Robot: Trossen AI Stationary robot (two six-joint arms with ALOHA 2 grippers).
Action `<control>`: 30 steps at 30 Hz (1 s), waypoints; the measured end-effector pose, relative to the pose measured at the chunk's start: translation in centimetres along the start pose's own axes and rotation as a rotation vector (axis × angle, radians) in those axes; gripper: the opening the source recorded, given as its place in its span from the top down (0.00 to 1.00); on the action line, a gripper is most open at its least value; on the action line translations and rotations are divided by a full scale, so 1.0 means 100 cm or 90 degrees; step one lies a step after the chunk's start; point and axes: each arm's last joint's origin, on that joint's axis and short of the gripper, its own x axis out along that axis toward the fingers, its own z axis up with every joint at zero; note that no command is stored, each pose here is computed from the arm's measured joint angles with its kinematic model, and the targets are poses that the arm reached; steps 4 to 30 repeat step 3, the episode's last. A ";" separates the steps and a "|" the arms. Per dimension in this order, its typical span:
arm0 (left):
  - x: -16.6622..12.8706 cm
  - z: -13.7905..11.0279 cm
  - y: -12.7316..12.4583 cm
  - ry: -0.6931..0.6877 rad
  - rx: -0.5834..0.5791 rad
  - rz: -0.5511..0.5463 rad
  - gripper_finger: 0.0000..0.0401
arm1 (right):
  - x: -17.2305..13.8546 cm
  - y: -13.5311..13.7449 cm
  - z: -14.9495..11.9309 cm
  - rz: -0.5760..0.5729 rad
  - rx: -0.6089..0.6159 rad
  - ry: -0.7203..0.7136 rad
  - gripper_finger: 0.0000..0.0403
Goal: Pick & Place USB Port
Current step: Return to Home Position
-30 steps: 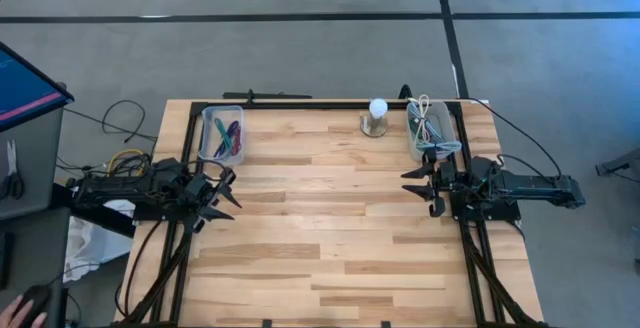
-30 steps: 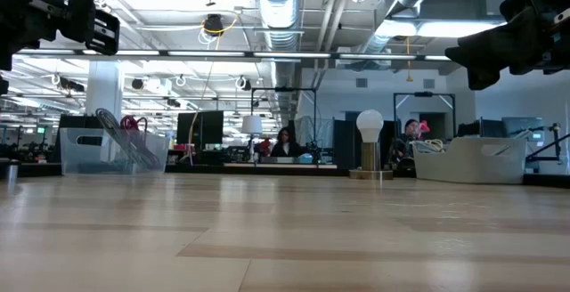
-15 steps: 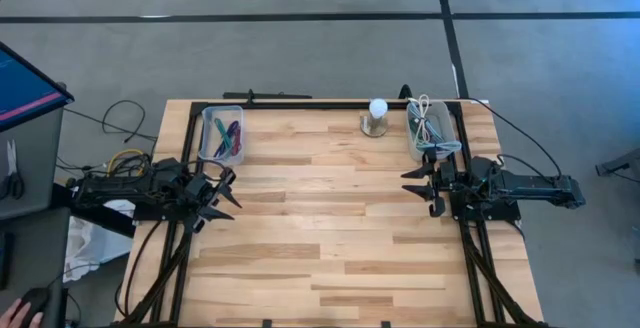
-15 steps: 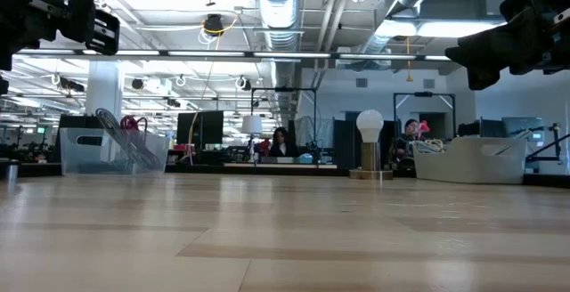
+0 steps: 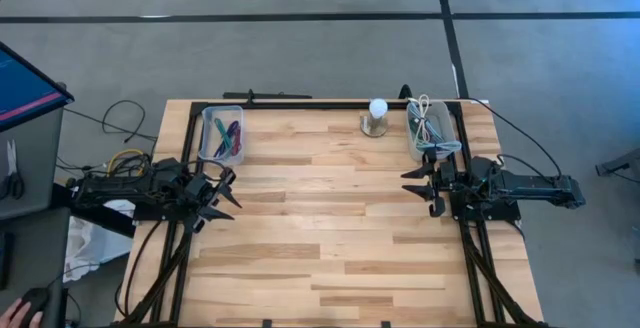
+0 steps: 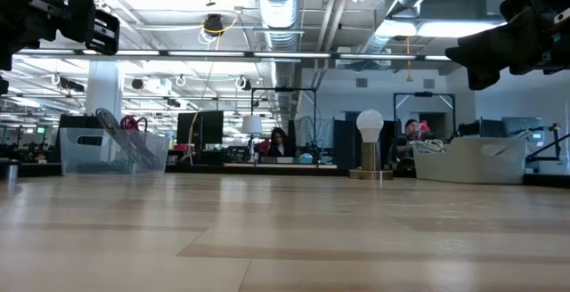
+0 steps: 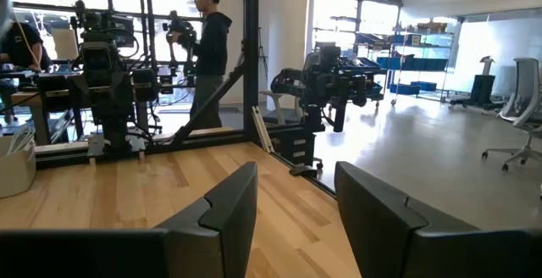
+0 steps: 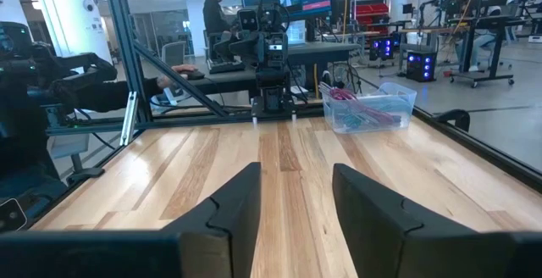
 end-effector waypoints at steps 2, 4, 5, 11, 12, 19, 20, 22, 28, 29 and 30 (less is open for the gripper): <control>0.000 0.000 0.000 0.000 0.000 0.000 0.60 | 0.000 0.000 0.000 0.000 0.000 0.000 0.65; 0.000 0.000 0.000 0.000 0.000 0.000 0.60 | 0.000 0.000 0.000 0.000 0.000 0.000 0.65; 0.000 0.000 0.000 0.000 0.000 0.000 0.60 | 0.000 0.000 0.000 0.000 0.000 0.000 0.65; 0.000 0.000 0.000 0.000 0.000 0.000 0.60 | 0.000 0.000 0.000 0.000 0.000 0.000 0.65; 0.000 0.000 0.000 0.000 0.000 0.000 0.60 | 0.000 0.000 0.000 0.000 0.000 0.000 0.65; 0.000 0.000 0.000 0.000 0.000 0.000 0.60 | 0.000 0.000 0.000 0.000 0.000 0.000 0.65; 0.000 0.000 0.000 0.000 0.000 0.000 0.60 | 0.000 0.000 0.000 0.000 0.000 0.000 0.65; 0.000 0.000 0.000 0.000 0.000 0.000 0.60 | 0.000 0.000 0.000 0.000 0.000 0.000 0.65; 0.000 0.000 0.000 0.000 0.000 0.000 0.60 | 0.000 0.000 0.000 0.000 0.000 0.000 0.65; 0.000 0.000 0.000 0.000 0.000 0.000 0.60 | 0.000 0.000 0.000 0.000 0.000 0.000 0.65; 0.000 0.000 0.000 0.000 0.000 0.000 0.60 | 0.000 0.000 0.000 0.000 0.000 0.000 0.65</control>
